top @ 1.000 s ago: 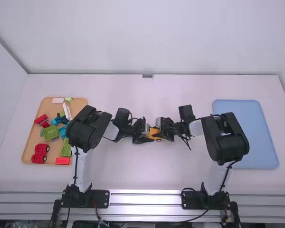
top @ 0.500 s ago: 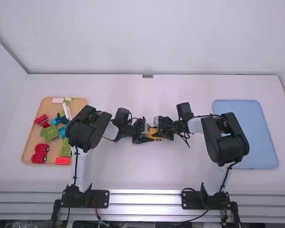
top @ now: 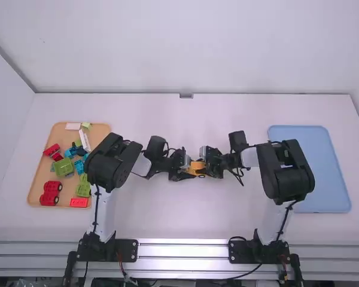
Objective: Assemble lego blocks to make yellow taxi
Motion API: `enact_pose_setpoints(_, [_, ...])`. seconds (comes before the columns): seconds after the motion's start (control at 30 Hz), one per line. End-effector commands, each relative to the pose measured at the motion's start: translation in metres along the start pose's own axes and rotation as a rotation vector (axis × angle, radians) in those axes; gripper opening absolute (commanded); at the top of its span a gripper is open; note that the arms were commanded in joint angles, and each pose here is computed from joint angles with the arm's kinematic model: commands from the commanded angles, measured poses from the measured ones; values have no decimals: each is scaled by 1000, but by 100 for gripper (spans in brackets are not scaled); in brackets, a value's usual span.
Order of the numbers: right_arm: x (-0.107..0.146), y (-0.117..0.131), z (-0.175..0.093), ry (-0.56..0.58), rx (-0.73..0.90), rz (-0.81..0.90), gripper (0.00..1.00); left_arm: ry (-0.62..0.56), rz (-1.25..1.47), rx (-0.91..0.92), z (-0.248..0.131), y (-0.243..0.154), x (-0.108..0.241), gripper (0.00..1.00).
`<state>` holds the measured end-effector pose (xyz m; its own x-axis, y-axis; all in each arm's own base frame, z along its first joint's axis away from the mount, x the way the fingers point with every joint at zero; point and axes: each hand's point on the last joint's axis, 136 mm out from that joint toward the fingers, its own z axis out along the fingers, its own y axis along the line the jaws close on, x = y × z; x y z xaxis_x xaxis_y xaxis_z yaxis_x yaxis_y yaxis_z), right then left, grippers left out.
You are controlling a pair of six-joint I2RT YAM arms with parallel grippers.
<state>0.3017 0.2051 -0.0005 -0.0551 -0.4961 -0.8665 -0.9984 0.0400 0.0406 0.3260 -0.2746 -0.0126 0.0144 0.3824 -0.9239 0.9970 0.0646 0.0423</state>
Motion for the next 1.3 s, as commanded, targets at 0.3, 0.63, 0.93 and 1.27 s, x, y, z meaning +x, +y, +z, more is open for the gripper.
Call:
enact_pose_setpoints(0.3, [-22,4,-13,-205,-36,-50,58,27,-41,1,1,-3,12,38])
enact_pose_setpoints(0.63, [4,-5,-33,-151,25,56,99,45,-74,7,-1,-4,15,99])
enact_pose_setpoints(0.93, [23,0,10,-122,-10,87,99,263,-185,-108,-39,14,-5,99])
enact_pose_setpoints(1.27, [22,-5,42,-10,22,30,99,399,-196,-369,-104,31,-62,99])
